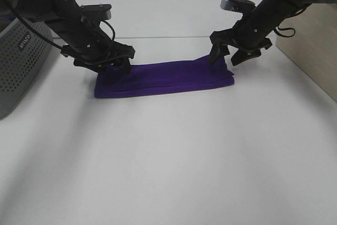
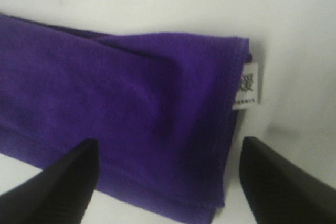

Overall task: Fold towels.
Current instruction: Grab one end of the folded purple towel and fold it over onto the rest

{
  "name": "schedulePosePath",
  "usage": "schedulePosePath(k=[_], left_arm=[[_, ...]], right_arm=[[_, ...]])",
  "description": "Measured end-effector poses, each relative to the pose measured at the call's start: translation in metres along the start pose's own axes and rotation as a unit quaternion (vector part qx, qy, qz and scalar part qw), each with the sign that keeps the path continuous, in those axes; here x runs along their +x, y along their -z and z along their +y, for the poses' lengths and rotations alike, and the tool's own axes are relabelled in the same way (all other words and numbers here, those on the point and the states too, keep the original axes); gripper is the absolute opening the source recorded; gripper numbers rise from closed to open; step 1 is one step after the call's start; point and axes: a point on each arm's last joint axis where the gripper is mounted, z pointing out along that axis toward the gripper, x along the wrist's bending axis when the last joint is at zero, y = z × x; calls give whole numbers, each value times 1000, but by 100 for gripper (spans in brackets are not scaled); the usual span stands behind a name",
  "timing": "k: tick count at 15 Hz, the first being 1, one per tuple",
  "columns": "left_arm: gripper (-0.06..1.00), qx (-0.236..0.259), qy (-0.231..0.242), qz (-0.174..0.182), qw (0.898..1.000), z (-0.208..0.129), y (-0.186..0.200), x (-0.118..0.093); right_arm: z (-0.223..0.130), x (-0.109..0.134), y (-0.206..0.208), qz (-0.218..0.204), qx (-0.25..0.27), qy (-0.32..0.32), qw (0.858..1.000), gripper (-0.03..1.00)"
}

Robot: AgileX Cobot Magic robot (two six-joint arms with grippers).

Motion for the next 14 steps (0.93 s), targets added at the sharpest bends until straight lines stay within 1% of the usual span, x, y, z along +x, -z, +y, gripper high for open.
schedulePosePath(k=[1, 2, 4, 5, 6, 8, 9, 10, 12, 14], left_arm=[[76, 15, -2, -4, 1000, 1, 4, -2], [78, 30, -7, -8, 999, 6, 13, -5], [78, 50, -17, -10, 999, 22, 35, -4], [78, 69, -8, -11, 998, 25, 42, 5], [78, 77, -3, -10, 997, 26, 45, 11], [78, 121, 22, -13, 992, 19, 35, 42], [78, 140, 36, -20, 989, 13, 27, 54], [78, 149, 48, -28, 987, 8, 19, 66], [78, 149, 81, -61, 984, 3, 10, 88], [78, 144, 109, -111, 977, -1, 4, 103]], right_arm=[[-3, -2, 3, -15, 22, 14, 1000, 80], [-6, -3, 9, -35, 41, 20, 998, 82], [-4, -2, 34, -75, 57, 16, 995, 83], [-3, 1, 48, -91, 60, 14, 994, 83], [-2, 3, 56, -96, 61, 13, 993, 83], [1, 11, 83, -106, 55, 14, 993, 83], [2, 15, 93, -106, 51, 15, 993, 83], [2, 19, 104, -106, 46, 13, 993, 83], [2, 24, 118, -106, 43, 14, 993, 83], [2, 26, 123, -106, 46, 15, 993, 83]])
